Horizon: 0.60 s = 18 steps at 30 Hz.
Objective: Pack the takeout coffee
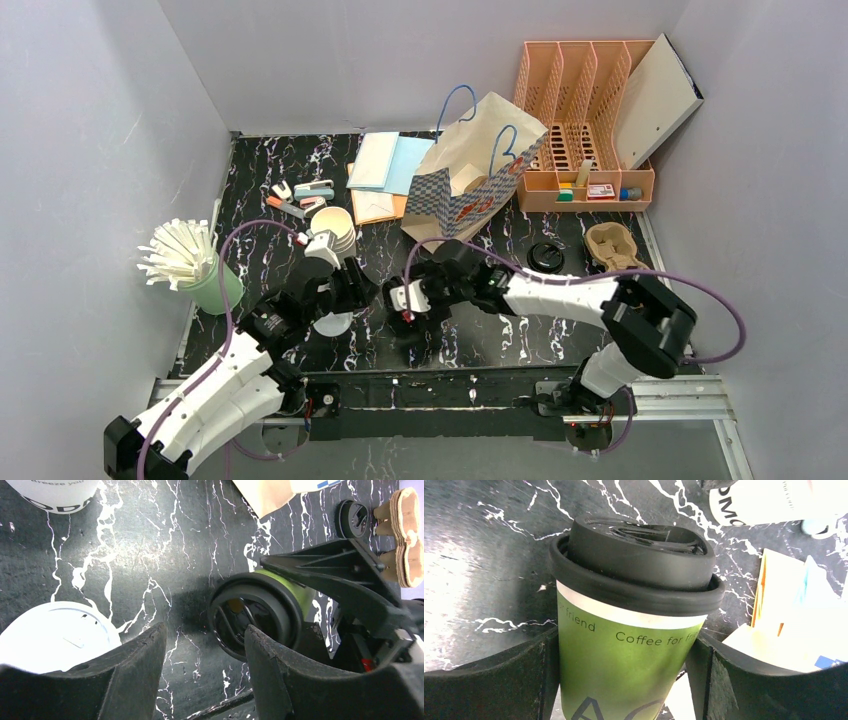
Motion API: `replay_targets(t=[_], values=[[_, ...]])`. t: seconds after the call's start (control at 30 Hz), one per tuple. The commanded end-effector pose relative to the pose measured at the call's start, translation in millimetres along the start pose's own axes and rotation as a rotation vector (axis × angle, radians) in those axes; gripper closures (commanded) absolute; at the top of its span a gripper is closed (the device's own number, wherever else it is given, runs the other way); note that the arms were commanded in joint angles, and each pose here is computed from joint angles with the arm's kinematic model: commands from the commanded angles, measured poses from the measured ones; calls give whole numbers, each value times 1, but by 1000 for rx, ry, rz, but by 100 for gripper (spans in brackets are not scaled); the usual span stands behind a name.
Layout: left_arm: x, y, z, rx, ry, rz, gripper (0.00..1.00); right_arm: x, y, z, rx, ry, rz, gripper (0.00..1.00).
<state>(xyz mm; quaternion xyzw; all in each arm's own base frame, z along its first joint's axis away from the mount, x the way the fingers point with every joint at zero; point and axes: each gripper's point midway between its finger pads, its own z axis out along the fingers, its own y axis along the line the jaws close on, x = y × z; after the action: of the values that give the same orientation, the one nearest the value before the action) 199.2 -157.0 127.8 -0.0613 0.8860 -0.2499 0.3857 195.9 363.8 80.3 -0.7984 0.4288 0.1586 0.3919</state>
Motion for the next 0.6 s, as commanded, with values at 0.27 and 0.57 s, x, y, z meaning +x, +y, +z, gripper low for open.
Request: replay_targets(t=[0.27, 0.57], values=[[-1, -36, -2, 168, 33, -43, 45, -54, -29, -44, 449, -472, 183, 19], [-11, -54, -6, 230, 45, -88, 47, -55, -31, -63, 605, -664, 335, 19]])
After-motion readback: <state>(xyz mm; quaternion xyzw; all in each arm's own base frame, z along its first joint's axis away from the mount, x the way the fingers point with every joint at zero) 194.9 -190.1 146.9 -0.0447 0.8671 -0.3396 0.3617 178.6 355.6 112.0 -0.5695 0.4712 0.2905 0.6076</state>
